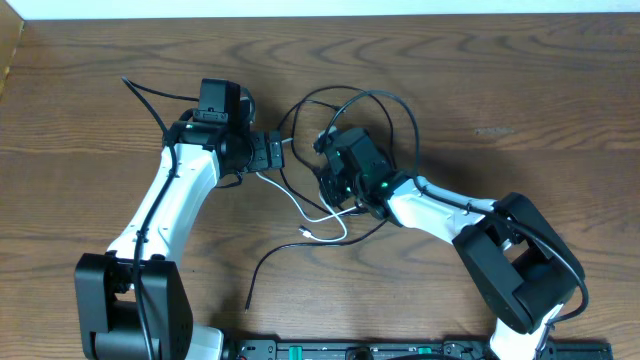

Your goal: Untangle cables

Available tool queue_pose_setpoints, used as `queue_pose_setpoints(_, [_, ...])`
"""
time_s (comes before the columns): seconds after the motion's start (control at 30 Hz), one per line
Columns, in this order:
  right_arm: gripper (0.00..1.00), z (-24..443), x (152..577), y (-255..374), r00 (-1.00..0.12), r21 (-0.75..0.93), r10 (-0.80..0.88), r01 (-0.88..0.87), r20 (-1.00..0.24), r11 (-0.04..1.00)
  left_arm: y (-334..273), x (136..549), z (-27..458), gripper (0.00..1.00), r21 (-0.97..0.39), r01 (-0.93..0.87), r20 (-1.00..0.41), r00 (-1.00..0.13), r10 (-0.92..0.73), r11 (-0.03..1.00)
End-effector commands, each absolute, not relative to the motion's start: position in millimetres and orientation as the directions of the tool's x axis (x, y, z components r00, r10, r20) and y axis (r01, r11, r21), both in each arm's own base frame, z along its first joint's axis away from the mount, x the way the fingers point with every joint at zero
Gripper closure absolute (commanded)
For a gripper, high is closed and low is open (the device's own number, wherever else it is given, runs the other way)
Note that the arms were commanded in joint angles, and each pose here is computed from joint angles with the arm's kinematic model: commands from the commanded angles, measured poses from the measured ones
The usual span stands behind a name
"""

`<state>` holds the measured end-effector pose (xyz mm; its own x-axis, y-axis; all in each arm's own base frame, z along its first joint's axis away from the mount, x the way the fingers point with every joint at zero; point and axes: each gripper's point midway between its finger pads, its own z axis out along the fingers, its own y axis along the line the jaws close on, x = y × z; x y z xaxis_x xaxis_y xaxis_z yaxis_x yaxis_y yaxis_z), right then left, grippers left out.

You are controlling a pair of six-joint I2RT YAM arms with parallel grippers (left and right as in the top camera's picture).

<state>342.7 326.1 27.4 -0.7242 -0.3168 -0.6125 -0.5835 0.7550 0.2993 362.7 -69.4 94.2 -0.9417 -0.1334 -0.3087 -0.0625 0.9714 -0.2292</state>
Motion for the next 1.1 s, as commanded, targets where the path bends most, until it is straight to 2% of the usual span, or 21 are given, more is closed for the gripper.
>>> queue_pose_setpoints(0.0, [0.99,26.1,325.9,333.3,-0.745,0.349,-0.335,-0.596,-0.577,0.723,-70.1,363.6,95.1,0.02,-0.239,-0.063,-0.305,-0.942,-0.137,0.969])
queue_pose_setpoints(0.03, [0.97,26.4,324.2,334.5,-0.746,0.358,-0.337,-0.599,-0.574,0.716,-70.2,363.8,95.3,0.02,-0.24,-0.063,-0.306,-0.942,-0.137,0.969])
queue_pose_setpoints(0.13, [0.76,30.9,323.7,336.6,-0.742,0.367,-0.335,-0.606,-0.581,0.706,-70.1,363.7,95.1,0.02,-0.24,-0.063,-0.306,-0.942,-0.137,0.969])
queue_pose_setpoints(0.33, [0.63,65.0,337.8,329.9,-0.704,0.333,-0.292,-0.606,-0.648,0.723,-70.1,363.7,95.1,0.02,-0.24,-0.063,-0.306,-0.942,-0.137,0.969])
queue_pose_setpoints(0.43, [0.31,81.8,351.8,313.1,-0.656,0.239,-0.298,-0.6,-0.693,0.764,-70.1,363.6,95.1,0.02,-0.239,-0.063,-0.305,-0.942,-0.137,0.969])
queue_pose_setpoints(0.57, [0.2,76.1,373.5,268.0,-0.639,0.036,-0.348,-0.508,-0.686,0.861,-70.1,363.6,95.1,0.02,-0.239,-0.063,-0.305,-0.942,-0.137,0.969])
queue_pose_setpoints(0.6, [0.07,68.8,380.0,246.9,-0.661,-0.029,-0.351,-0.446,-0.664,0.895,-70.1,363.7,95.1,0.02,-0.24,-0.063,-0.306,-0.942,-0.137,0.969])
queue_pose_setpoints(0.63, [0.01,65.5,381.9,237.2,-0.672,-0.057,-0.352,-0.42,-0.651,0.906,-70.1,363.7,95.1,0.02,-0.24,-0.063,-0.306,-0.942,-0.137,0.969])
queue_pose_setpoints(0.77, [0.01,46.1,383.5,208.9,-0.732,-0.092,-0.344,-0.362,-0.588,0.928,-70.1,363.7,95.1,0.02,-0.24,-0.063,-0.306,-0.942,-0.137,0.969])
queue_pose_setpoints(0.93, [0.01,17.6,387.8,181.8,-0.813,-0.062,-0.242,-0.248,-0.529,0.967,-70.1,363.6,95.1,0.02,-0.239,-0.063,-0.305,-0.942,-0.137,0.969])
queue_pose_setpoints(1.03, [0.01,5.6,384.6,182.5,-0.837,-0.021,-0.223,-0.246,-0.5,0.969,-70.1,363.6,95.1,0.02,-0.239,-0.063,-0.305,-0.942,-0.137,0.969])
queue_pose_setpoints(1.07, [0.06,3.8,383.4,184.1,-0.84,-0.011,-0.224,-0.251,-0.494,0.968,-70.1,363.7,95.1,0.02,-0.24,-0.063,-0.306,-0.942,-0.137,0.969])
